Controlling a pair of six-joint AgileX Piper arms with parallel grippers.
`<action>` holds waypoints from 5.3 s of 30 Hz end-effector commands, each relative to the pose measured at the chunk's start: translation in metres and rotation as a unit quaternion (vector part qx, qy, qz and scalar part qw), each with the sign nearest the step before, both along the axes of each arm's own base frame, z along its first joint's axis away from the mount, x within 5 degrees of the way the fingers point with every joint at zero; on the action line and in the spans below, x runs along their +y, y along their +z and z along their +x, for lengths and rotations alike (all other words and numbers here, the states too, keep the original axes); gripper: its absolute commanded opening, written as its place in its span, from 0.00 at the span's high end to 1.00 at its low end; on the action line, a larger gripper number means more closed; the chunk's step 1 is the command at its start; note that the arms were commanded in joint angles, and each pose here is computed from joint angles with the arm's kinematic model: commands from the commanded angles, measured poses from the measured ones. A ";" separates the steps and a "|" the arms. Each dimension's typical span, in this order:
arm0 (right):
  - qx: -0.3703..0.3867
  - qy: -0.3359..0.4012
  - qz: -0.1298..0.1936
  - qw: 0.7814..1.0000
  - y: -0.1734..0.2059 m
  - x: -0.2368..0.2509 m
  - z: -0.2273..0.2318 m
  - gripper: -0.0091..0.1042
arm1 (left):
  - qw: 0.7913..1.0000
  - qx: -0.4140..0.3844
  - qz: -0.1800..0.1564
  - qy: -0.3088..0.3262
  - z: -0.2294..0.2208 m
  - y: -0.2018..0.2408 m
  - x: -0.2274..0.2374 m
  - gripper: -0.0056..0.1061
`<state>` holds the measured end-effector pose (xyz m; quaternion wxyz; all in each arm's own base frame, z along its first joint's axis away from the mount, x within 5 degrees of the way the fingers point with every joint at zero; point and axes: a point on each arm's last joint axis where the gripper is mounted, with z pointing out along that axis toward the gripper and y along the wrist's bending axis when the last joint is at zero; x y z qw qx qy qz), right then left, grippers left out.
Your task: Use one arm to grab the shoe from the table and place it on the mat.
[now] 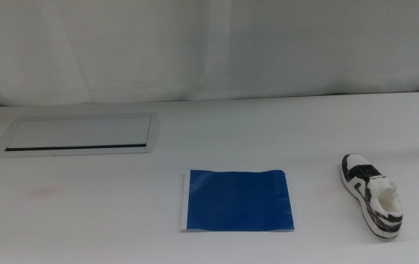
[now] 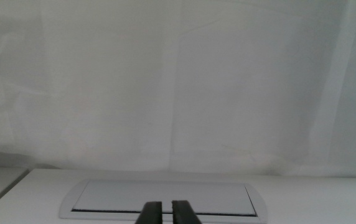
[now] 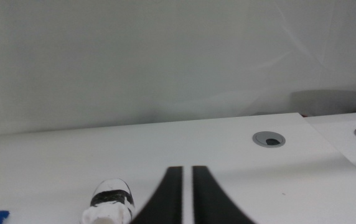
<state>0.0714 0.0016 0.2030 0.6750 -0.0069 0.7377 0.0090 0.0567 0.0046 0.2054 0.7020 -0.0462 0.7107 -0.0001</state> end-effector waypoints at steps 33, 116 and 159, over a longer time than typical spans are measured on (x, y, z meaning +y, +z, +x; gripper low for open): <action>0.161 -0.013 0.067 0.985 0.111 0.001 0.001 0.02 | 1.000 -0.001 -0.006 0.001 -0.001 -0.012 0.000 0.98; 0.538 0.157 -0.106 0.821 -0.039 0.069 0.242 0.94 | 1.000 -0.001 -0.006 0.002 -0.001 -0.012 0.000 0.98; 0.367 0.558 -0.417 0.617 -0.037 0.266 0.248 0.94 | 1.000 -0.001 -0.006 0.002 -0.001 -0.012 0.000 0.98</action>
